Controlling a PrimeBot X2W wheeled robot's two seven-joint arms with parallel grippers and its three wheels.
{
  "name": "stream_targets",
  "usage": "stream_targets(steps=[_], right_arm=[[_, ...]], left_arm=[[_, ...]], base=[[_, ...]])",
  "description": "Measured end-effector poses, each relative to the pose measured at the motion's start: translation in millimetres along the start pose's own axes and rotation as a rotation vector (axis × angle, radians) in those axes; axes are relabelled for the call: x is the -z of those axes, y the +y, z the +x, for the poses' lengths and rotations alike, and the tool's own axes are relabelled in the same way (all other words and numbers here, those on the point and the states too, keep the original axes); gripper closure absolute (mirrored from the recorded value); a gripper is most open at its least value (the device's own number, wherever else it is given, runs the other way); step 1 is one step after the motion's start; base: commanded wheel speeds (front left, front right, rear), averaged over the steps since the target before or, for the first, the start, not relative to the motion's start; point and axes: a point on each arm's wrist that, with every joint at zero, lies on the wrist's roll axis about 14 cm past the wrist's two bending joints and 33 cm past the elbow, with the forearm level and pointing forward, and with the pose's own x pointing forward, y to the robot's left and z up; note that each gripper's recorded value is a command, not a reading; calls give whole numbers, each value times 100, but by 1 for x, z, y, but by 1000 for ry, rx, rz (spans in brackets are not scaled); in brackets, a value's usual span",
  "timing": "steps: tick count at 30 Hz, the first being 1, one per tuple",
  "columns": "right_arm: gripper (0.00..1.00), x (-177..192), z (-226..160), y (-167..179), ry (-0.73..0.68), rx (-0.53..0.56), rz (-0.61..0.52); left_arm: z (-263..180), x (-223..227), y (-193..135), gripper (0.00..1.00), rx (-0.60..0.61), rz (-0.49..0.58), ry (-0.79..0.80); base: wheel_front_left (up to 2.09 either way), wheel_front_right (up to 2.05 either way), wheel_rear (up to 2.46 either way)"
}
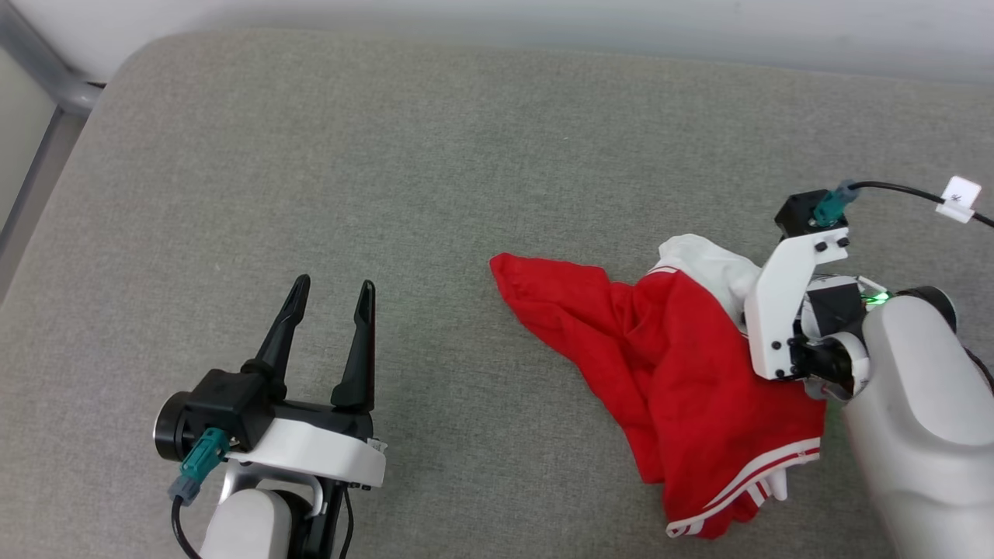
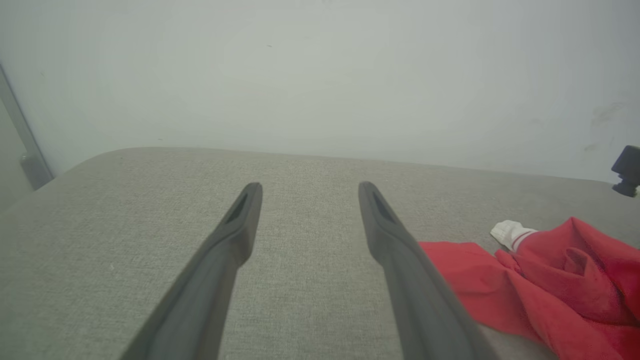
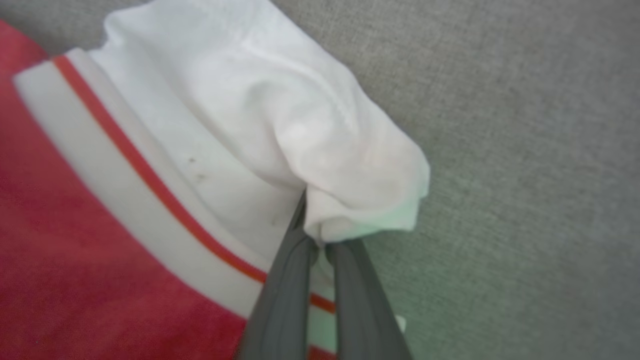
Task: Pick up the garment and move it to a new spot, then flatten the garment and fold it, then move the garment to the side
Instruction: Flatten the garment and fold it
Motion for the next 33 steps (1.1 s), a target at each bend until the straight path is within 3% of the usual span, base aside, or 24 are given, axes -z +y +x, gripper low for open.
stream_targets(steps=[8,13,21,27,30,31,32,33], right_arm=[[100,-73,-58,-15,-337,55,-30],[100,-80,-109,-58,-481,159,35],[100,24,-145,-133,-448,344,303],[100,119,-134,-145,-320,398,507],[100,148,-122,-142,-283,392,574],[93,151,-119,-143,-290,389,589],[62,154,-116,-143,-292,389,598],[16,155,-115,-143,-305,390,604]], left_arm=[[0,-5,-12,0,37,7,-17],[-4,-8,-21,0,60,2,-25],[-7,-9,-36,0,97,-9,-28],[-7,-5,-40,0,109,-12,-17],[-7,-2,-39,0,108,-12,-6],[-7,-1,-39,0,107,-12,-4],[-7,0,-39,0,107,-11,-1],[-7,0,-39,0,107,-11,-1]], base=[[0,0,0],[0,0,0],[0,0,0],[0,0,0],[0,0,0],[0,0,0],[0,0,0],[0,0,0]])
